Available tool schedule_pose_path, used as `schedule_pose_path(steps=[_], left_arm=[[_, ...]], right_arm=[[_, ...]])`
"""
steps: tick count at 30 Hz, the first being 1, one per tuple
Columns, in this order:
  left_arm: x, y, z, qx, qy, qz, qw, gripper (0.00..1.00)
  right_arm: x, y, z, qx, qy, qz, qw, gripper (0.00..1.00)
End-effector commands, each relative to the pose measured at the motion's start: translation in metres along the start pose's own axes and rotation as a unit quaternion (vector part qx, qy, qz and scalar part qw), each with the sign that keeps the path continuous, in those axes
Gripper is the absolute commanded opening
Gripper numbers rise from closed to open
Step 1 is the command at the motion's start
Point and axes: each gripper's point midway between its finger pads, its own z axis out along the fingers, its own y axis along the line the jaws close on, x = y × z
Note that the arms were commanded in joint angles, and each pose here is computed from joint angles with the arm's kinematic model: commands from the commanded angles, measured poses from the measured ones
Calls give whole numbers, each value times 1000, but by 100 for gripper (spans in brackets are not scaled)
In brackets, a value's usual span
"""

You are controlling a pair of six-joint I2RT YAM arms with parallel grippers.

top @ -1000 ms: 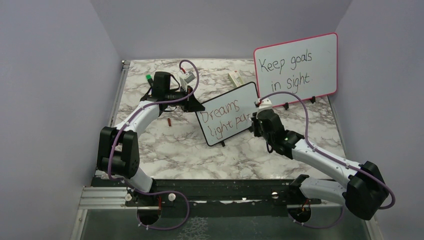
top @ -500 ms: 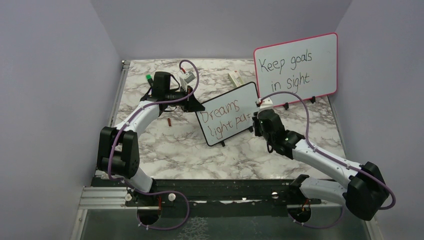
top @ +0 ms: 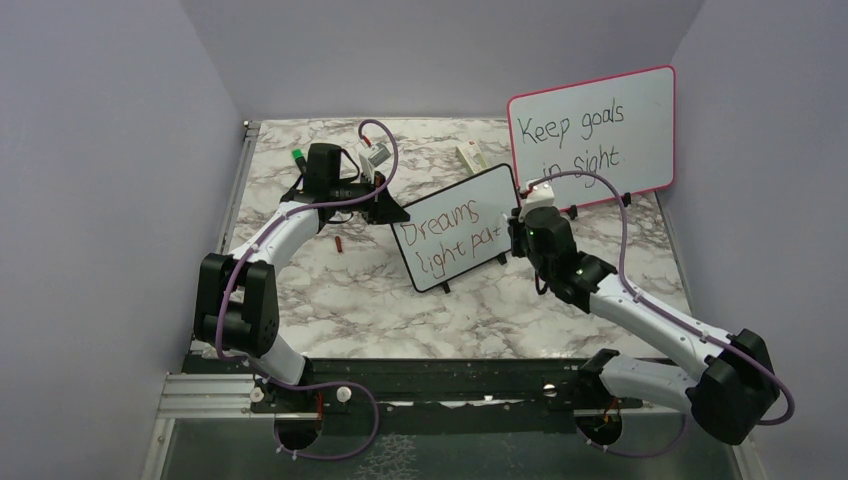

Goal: Write a sentence on the whiteboard

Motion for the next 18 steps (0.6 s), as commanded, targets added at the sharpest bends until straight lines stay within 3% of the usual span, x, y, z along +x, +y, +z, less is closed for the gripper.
schedule_pose_path(steps=[1, 18], left_arm=[[72, 41, 9, -89, 94, -55, 990, 0], [71, 42, 10, -90, 94, -55, 990, 0]], right_arm=[[-26, -1, 7, 6, -30, 3, 1000, 1], [35, 0, 7, -7, 53, 5, 999, 1]])
